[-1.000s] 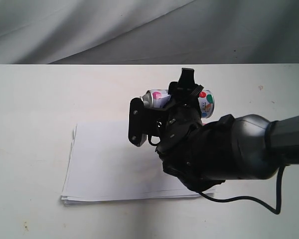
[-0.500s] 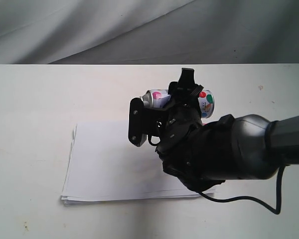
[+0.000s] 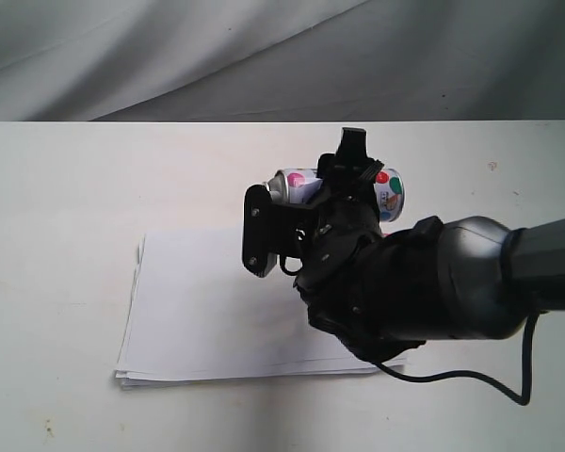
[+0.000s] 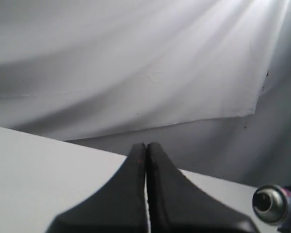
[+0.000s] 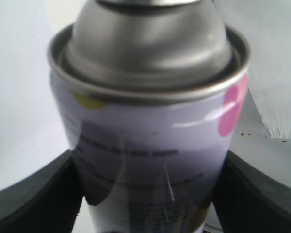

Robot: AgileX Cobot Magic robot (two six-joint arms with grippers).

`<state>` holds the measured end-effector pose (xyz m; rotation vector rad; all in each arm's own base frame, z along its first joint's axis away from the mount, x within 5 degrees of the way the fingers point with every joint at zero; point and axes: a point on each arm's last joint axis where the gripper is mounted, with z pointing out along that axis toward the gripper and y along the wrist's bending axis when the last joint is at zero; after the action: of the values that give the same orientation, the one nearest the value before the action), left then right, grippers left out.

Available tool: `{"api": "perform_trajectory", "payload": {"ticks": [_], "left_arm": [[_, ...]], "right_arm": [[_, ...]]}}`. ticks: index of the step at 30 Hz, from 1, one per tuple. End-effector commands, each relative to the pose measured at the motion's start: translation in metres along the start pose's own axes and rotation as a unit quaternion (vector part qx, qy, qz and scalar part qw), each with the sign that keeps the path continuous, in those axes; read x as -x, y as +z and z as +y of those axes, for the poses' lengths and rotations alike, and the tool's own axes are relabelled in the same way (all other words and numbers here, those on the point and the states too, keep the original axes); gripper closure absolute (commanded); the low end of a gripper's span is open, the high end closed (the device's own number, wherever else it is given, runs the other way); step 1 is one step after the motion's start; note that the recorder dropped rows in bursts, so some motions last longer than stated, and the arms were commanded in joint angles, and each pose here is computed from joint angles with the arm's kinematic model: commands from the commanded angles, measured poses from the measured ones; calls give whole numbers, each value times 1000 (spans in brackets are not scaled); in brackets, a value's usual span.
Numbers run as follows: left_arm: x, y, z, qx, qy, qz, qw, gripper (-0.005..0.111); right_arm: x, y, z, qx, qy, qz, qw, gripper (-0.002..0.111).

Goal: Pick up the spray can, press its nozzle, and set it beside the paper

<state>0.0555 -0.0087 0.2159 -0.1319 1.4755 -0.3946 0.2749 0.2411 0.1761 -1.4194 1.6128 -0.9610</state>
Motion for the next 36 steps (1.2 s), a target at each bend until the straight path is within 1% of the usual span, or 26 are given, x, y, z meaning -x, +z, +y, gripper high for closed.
{"api": "perform_trajectory", "payload": {"ticks": [1,3,6,9,13,14,16,17,18,19,20,23,25,27,30,33,36], "left_arm": [[23,-1,-8,-21,-31,-53,998,107],[45,1,-16,-24,-22,-62,998,107],[78,13,-27,-18,0,-52,999,107],[99,41,-34,2,7,-3,1000,107],[111,97,-38,23,25,62,997,107],[113,116,-39,27,26,80,996,107],[114,141,-43,20,50,103,993,107],[108,159,-48,11,65,126,990,107],[107,171,-53,1,78,136,988,107],[99,183,-58,-11,92,156,983,107],[94,194,-66,-28,110,169,979,107],[71,218,-83,-62,151,209,964,107],[54,231,-90,-79,176,233,953,107],[38,239,-90,-84,176,243,950,107],[17,251,-79,-67,177,276,942,107],[-3,256,-72,-61,191,309,930,107],[-22,258,-67,-65,200,323,923,107]], "right_arm": [[1,-3,-9,-30,-7,-3,1000,108],[1,-3,-9,-30,-7,-3,1000,108],[2,-3,-10,-34,-11,-7,999,108],[2,-3,-10,-34,-12,-7,999,108],[2,-3,-10,-34,-12,-7,999,108],[2,-3,-10,-34,-12,-7,999,108],[2,-3,-10,-34,-12,-7,999,108],[2,-3,-10,-34,-12,-7,999,108],[2,-3,-10,-34,-12,-7,999,108],[2,-3,-10,-34,-12,-7,999,108],[2,-3,-10,-34,-11,-7,999,108],[2,-3,-10,-33,-11,-6,999,108],[2,-3,-9,-32,-9,-5,999,108],[1,-3,-9,-31,-8,-5,999,108],[1,-3,-9,-29,-5,-2,1000,108],[1,-3,-9,-29,-6,-2,1000,108],[1,-3,-9,-29,-6,-2,1000,108]]}}
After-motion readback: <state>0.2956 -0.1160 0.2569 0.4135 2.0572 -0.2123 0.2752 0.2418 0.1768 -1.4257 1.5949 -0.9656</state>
